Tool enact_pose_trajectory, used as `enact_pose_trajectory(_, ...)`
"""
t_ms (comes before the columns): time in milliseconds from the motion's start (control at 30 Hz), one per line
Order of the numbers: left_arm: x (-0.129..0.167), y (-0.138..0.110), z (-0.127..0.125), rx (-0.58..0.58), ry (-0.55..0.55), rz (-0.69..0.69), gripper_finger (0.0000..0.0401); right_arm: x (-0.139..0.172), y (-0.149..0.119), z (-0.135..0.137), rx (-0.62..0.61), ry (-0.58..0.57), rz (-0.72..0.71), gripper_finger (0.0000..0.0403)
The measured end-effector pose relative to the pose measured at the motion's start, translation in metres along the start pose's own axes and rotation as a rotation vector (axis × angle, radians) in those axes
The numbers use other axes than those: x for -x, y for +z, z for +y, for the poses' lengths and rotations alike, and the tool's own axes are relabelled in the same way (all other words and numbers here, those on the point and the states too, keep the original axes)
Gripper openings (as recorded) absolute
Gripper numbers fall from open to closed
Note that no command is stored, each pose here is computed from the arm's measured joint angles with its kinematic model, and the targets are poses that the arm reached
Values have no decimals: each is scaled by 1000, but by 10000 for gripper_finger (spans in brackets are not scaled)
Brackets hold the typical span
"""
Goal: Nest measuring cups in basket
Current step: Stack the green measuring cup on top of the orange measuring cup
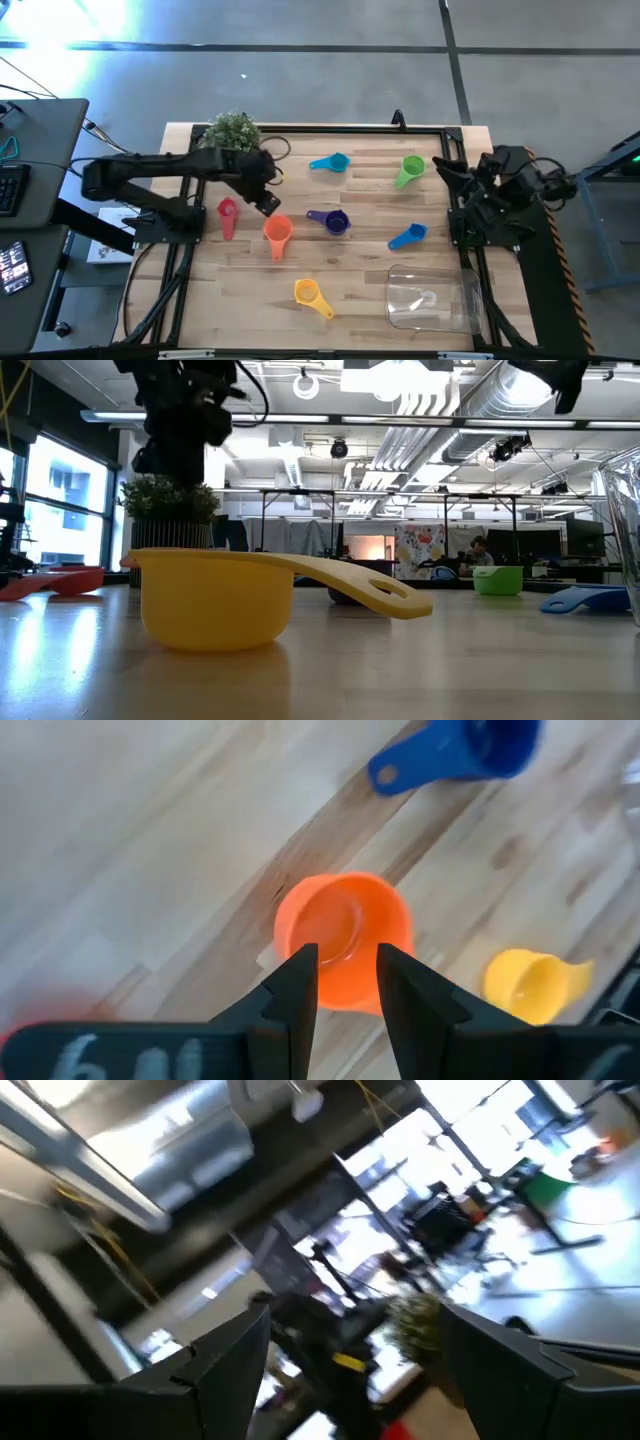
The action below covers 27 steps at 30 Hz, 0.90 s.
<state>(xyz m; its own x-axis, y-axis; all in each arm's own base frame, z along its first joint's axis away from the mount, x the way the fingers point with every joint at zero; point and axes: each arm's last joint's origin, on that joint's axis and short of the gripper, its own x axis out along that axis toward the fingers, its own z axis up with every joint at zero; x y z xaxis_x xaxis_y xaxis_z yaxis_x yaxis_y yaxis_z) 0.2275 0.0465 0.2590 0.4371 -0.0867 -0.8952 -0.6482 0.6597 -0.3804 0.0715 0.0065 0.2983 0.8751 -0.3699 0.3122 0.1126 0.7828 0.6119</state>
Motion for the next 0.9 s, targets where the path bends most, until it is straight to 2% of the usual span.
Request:
enact_pose_trajectory(133,22,-4,3,-34,-56,-65,97,-17,19,22,53,-122,78,279)
enact_pose_trajectory(267,43,-11,6,-45,-100,-137,97,-34,31,41,53,-246,161,279)
enact_pose_trajectory(533,74,-26,10,-112,-169,-253,97,-63,33,64,2,-533,291,279)
enact_pose_trajectory(667,83,-31,12,-146,-189,-291,97,-74,19,59,-71,-734,394,279)
enact_pose_trajectory(900,88,-35,13,-179,-196,-313,97,-73,-17,22,-255,-1216,610,279)
